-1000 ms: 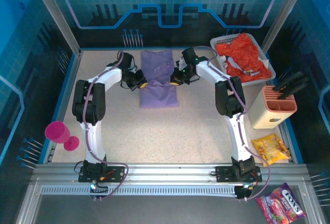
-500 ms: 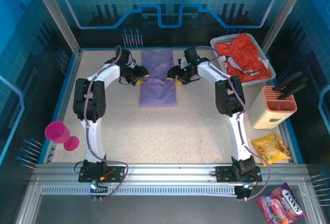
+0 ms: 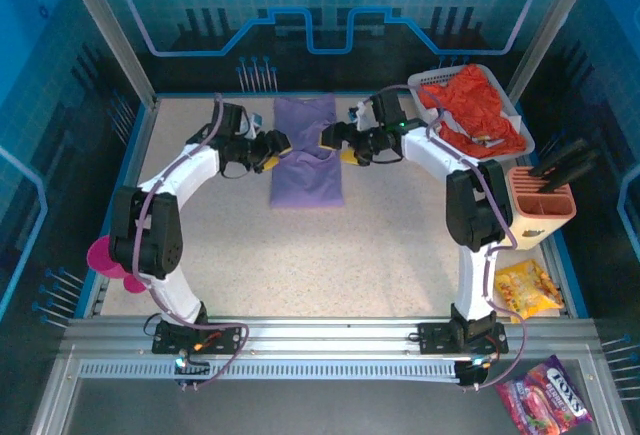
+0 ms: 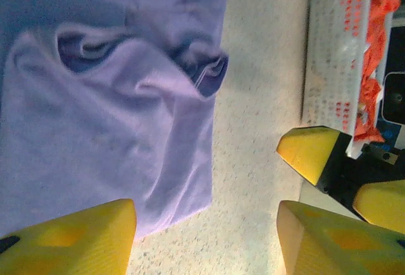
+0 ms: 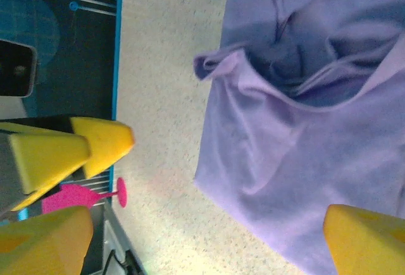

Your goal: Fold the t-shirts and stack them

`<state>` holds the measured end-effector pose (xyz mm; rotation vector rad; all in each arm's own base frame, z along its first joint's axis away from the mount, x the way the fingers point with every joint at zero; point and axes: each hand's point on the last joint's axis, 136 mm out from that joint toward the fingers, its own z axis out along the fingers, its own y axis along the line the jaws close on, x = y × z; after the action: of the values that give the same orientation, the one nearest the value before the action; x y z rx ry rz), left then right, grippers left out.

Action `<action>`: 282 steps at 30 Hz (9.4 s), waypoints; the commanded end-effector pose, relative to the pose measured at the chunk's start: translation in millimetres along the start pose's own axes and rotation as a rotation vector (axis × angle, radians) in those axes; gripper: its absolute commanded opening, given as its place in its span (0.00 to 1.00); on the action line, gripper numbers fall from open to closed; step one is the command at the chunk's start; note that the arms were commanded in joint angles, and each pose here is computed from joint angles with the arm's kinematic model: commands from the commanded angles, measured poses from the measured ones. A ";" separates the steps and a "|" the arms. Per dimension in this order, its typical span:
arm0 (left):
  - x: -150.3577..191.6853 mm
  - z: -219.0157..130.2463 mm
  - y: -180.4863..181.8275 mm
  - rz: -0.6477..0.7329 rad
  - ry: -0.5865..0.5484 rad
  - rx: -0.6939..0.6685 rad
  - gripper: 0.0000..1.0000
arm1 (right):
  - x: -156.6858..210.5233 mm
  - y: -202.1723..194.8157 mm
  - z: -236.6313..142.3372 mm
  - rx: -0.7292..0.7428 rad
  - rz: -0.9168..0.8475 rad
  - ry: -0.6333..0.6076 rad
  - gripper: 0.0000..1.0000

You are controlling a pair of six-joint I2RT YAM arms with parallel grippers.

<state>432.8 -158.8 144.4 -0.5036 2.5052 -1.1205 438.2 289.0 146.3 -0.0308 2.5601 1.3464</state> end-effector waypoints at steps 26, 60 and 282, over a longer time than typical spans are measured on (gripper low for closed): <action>37.1 15.1 63.6 -0.085 0.059 -0.038 0.58 | 69.9 -51.8 18.0 0.065 0.083 0.088 0.87; 74.4 31.7 130.3 -0.143 0.160 -0.150 0.50 | 109.7 -99.3 30.8 0.231 0.184 0.193 0.50; 260.5 -39.2 96.7 -0.113 0.114 -0.190 0.00 | 282.1 -91.1 -76.8 0.341 0.209 0.273 0.00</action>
<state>185.1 -203.9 64.1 -0.5362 2.6829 -1.0936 177.8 210.0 49.8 0.0639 3.0140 1.0592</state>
